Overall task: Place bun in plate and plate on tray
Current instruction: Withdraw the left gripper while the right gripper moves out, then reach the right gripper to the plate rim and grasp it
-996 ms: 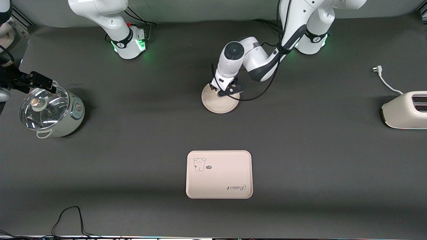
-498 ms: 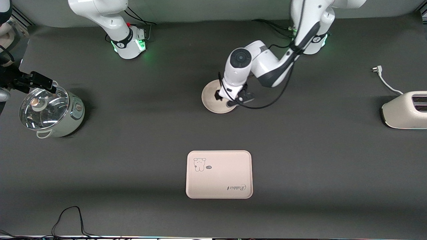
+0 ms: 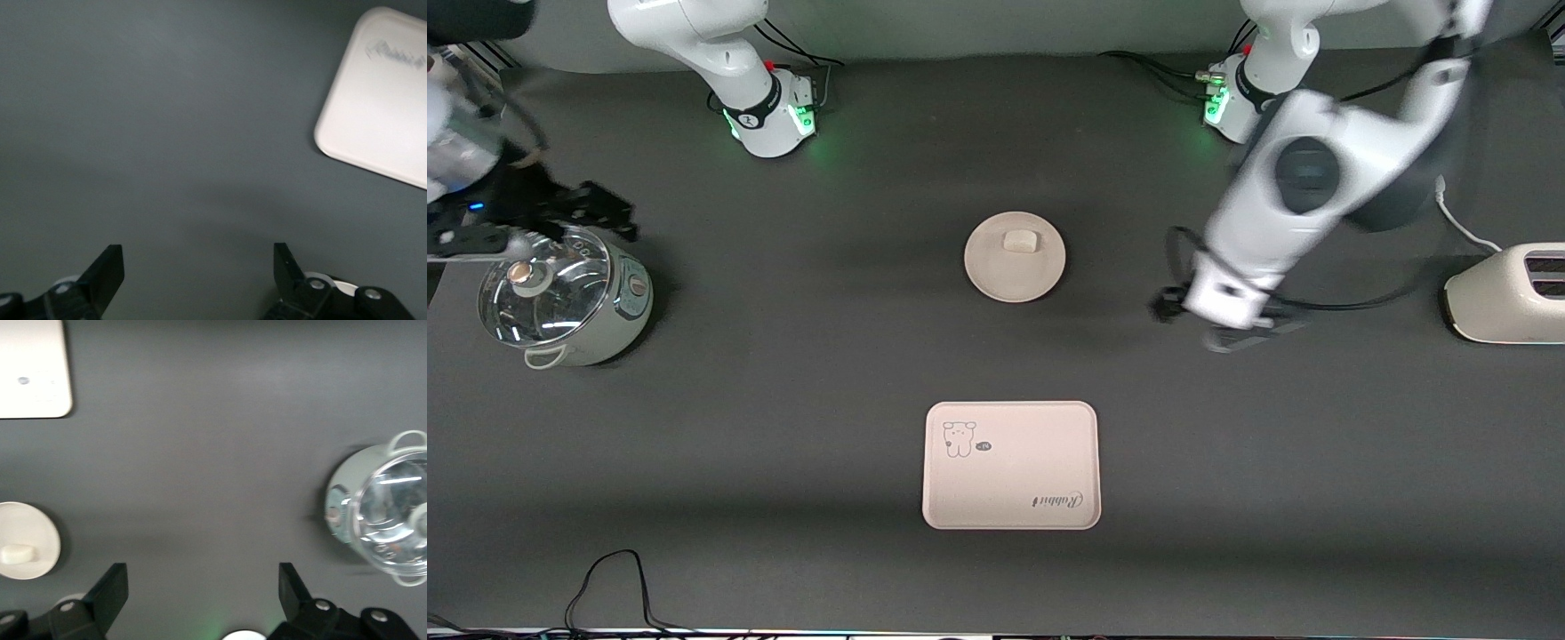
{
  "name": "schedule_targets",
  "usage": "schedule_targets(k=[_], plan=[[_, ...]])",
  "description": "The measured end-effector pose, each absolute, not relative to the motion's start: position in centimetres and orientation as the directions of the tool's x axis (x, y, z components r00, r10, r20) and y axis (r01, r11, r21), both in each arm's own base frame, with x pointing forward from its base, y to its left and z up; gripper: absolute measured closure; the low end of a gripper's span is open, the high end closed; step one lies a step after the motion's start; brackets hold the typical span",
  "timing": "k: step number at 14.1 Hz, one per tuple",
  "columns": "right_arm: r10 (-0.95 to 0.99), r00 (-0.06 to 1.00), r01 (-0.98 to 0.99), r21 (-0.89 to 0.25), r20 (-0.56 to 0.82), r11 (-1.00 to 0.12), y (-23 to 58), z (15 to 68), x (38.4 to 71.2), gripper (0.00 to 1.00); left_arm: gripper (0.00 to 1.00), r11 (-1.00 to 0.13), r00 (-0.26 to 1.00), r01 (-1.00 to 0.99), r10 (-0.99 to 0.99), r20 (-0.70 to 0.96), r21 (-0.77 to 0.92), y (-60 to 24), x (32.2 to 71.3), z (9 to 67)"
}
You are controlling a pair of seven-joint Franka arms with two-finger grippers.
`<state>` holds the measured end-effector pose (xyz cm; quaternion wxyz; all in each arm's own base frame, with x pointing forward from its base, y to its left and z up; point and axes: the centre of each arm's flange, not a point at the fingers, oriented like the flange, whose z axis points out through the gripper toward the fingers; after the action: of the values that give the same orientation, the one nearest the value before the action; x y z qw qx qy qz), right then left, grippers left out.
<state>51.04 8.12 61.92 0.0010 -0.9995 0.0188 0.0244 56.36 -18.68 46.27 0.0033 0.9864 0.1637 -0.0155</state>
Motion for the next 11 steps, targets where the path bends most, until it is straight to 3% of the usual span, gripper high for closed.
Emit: schedule_targets(k=[6,11], plan=[[-0.081,0.996,-0.083,-0.058,-0.041,-0.995,27.1,63.2,43.7,0.00,0.00,-0.954,0.951,0.301,0.301,-0.073,-0.016,-2.3,58.9,52.4],[0.007,0.994,-0.006,-0.122,-0.112,-0.993,35.4,61.3,39.4,0.00,0.00,-0.955,0.953,0.274,0.285,-0.105,-0.113,-1.9,58.6,52.6]])
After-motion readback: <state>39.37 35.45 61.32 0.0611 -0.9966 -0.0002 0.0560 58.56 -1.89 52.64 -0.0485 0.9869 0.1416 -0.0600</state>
